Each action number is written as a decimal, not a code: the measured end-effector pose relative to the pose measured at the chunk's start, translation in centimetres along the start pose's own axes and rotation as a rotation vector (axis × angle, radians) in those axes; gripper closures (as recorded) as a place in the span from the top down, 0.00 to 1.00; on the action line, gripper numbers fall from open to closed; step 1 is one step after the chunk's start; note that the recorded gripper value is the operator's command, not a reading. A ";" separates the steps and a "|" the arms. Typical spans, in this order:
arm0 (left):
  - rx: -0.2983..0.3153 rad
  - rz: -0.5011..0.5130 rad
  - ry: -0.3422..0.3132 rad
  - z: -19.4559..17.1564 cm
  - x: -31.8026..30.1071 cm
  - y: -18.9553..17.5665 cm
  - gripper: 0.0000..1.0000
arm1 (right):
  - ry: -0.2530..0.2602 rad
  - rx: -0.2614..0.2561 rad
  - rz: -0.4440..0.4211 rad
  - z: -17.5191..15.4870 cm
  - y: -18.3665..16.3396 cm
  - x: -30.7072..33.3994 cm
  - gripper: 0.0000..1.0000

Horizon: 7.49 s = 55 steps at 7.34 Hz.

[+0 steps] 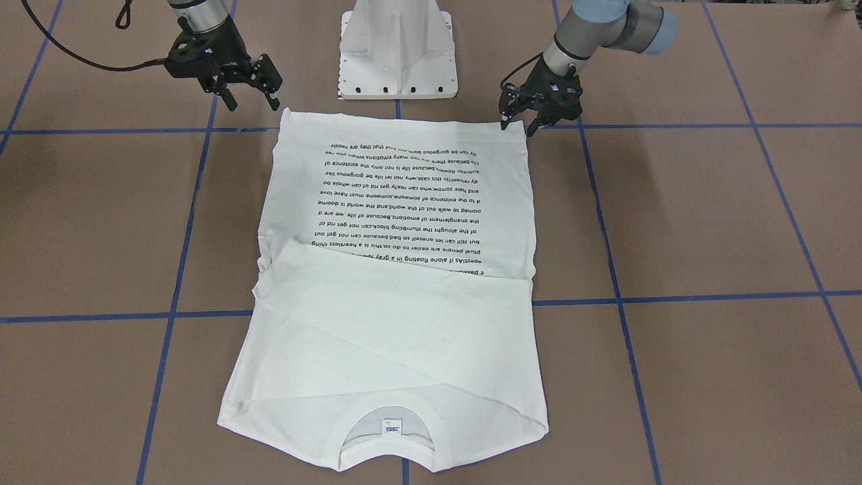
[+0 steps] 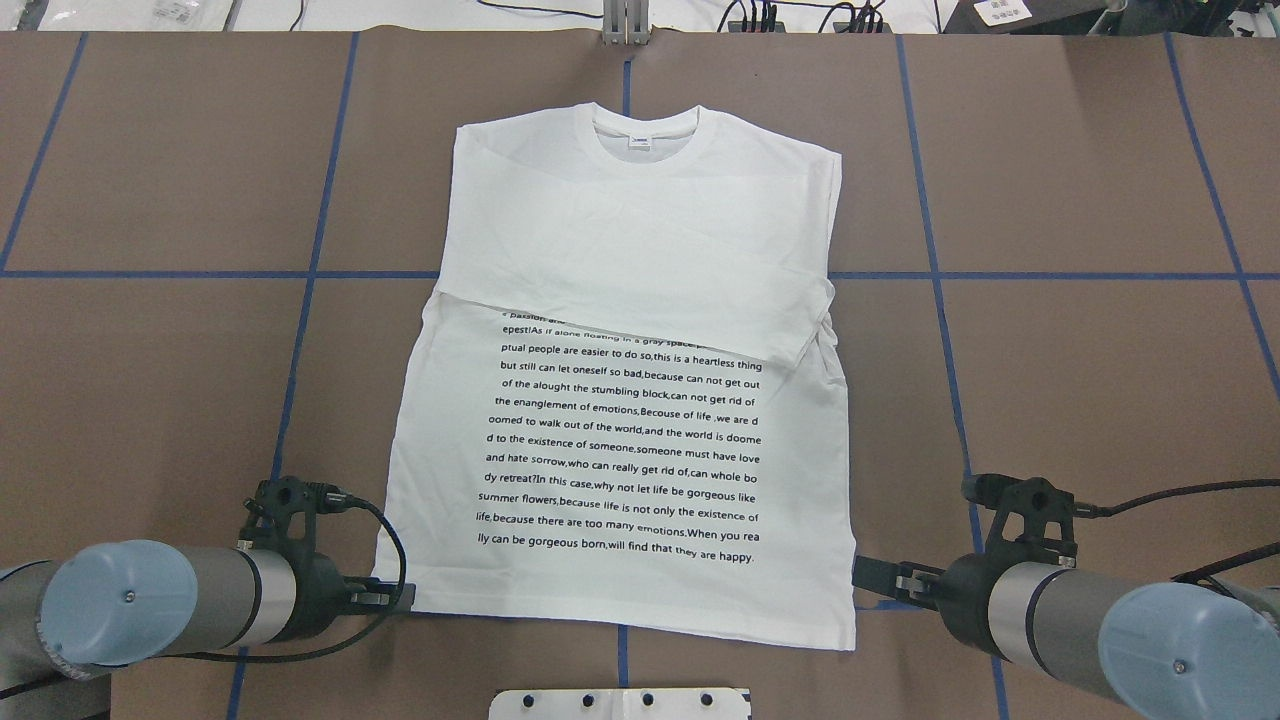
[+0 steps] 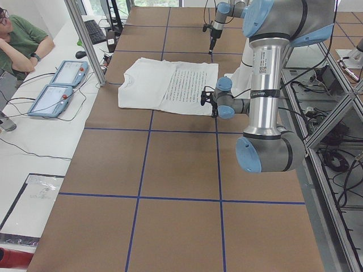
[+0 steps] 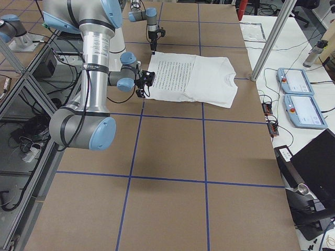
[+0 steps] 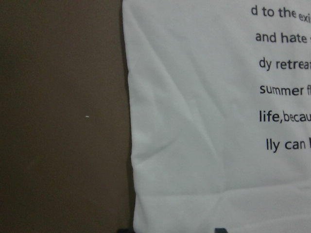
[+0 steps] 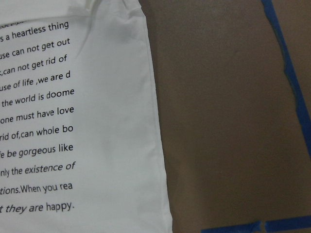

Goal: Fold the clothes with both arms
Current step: 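Grasp the hem corners with both grippers, then grasp the hem corners nearest the robot with both grippers, then lift the hem with both grippers and fold it toward the collar, then lay the hem down near the collar and open both grippers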

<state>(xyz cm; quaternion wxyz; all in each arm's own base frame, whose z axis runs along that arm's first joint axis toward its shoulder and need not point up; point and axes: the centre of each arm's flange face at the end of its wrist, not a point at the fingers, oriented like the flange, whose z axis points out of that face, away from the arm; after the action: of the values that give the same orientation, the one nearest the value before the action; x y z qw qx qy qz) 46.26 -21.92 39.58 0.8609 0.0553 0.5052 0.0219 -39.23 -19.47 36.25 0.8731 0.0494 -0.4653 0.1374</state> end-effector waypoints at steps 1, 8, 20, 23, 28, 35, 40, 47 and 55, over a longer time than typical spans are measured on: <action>-0.001 0.000 0.000 0.0 0.1 0.1 0.00 | 0.000 -0.001 -0.001 0.0 0.1 0.0 1.00; 0.003 0.006 0.081 -3.8 2.8 -0.1 0.00 | -0.003 0.054 0.127 2.2 5.6 0.2 0.73; -0.012 -0.038 0.089 -3.9 2.9 0.1 0.00 | 0.140 0.133 0.314 5.8 9.1 -3.6 0.48; -0.011 -0.038 0.089 -4.0 2.9 0.0 0.00 | 0.166 0.144 0.303 6.0 9.4 -3.6 0.45; -0.011 -0.038 0.089 -4.1 2.9 0.0 0.00 | 0.178 0.142 0.294 6.3 10.0 -4.0 0.08; -0.069 -0.034 0.135 -11.4 5.1 0.7 0.00 | 0.240 0.105 0.293 -2.9 6.0 -6.0 0.00; -0.037 -0.002 0.069 -23.6 10.1 -7.7 0.00 | 0.257 0.043 0.244 -17.5 -4.1 -11.5 0.00; 0.173 0.144 -0.183 -20.7 7.0 -33.0 0.00 | 0.250 0.126 0.112 -10.1 -32.2 -15.3 0.00; 0.191 0.137 -0.248 -5.4 2.4 -44.9 0.07 | 0.348 0.189 0.065 7.1 -46.7 -19.7 0.37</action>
<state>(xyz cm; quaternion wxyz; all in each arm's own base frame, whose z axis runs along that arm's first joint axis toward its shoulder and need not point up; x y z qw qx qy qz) 41.91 -65.89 29.56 0.9040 0.1733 0.3899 0.0253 -42.01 -69.52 25.89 0.9269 0.0914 -0.2938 0.2150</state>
